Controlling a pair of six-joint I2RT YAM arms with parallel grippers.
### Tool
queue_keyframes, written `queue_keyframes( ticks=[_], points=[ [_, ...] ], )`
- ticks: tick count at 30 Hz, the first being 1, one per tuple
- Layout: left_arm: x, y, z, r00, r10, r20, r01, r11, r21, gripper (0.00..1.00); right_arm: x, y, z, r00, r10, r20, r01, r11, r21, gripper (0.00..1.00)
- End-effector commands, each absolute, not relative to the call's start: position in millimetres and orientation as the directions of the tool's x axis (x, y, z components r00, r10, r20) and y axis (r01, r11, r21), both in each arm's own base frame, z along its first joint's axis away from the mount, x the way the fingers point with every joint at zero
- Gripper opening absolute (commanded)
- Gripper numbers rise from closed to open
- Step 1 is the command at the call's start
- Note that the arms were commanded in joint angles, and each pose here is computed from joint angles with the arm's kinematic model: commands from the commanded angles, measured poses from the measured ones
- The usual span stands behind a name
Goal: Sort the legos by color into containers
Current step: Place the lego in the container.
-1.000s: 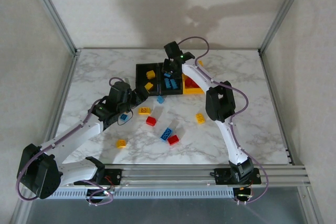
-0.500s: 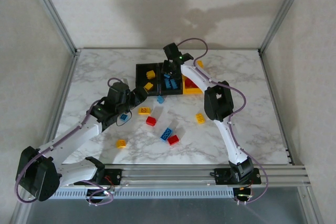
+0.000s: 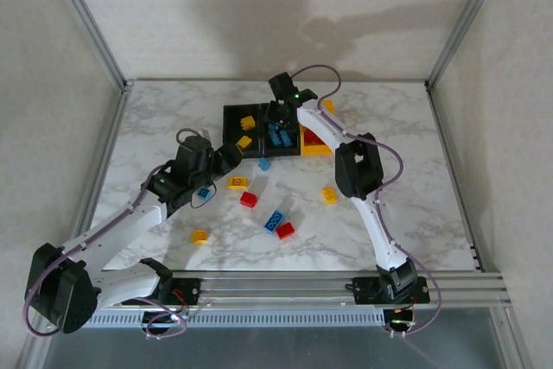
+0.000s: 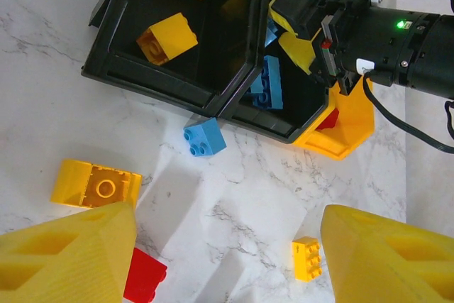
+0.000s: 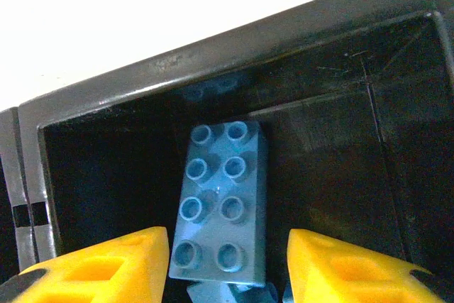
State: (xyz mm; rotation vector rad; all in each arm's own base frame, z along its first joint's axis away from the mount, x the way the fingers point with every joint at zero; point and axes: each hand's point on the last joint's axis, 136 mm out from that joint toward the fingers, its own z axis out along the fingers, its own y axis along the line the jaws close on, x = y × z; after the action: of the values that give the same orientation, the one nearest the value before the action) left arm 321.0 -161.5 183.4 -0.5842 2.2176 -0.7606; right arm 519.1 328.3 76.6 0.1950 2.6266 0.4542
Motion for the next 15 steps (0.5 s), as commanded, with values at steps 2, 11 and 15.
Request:
queue_keyframes(
  ticks=[2,11,15],
  points=[
    [315.2,-153.4,177.3,-0.641,-0.613,-0.462,-0.210,0.719,-0.662,0.69,521.5,336.8,122.0,-0.854,0.202,-0.480,-0.002,0.921,0.390,0.48],
    [304.1,-137.1,171.4,-0.627,-0.620,-0.472,-0.265,0.739,-0.619,0.69,494.6,336.8,174.7,-0.812,0.178,-0.556,-0.080,0.909,0.409,0.48],
    [298.3,-129.0,162.5,-0.631,-0.619,-0.467,-0.308,0.753,-0.582,0.69,470.3,335.7,196.0,-0.800,0.143,-0.583,-0.141,0.899,0.414,0.48]
  ],
)
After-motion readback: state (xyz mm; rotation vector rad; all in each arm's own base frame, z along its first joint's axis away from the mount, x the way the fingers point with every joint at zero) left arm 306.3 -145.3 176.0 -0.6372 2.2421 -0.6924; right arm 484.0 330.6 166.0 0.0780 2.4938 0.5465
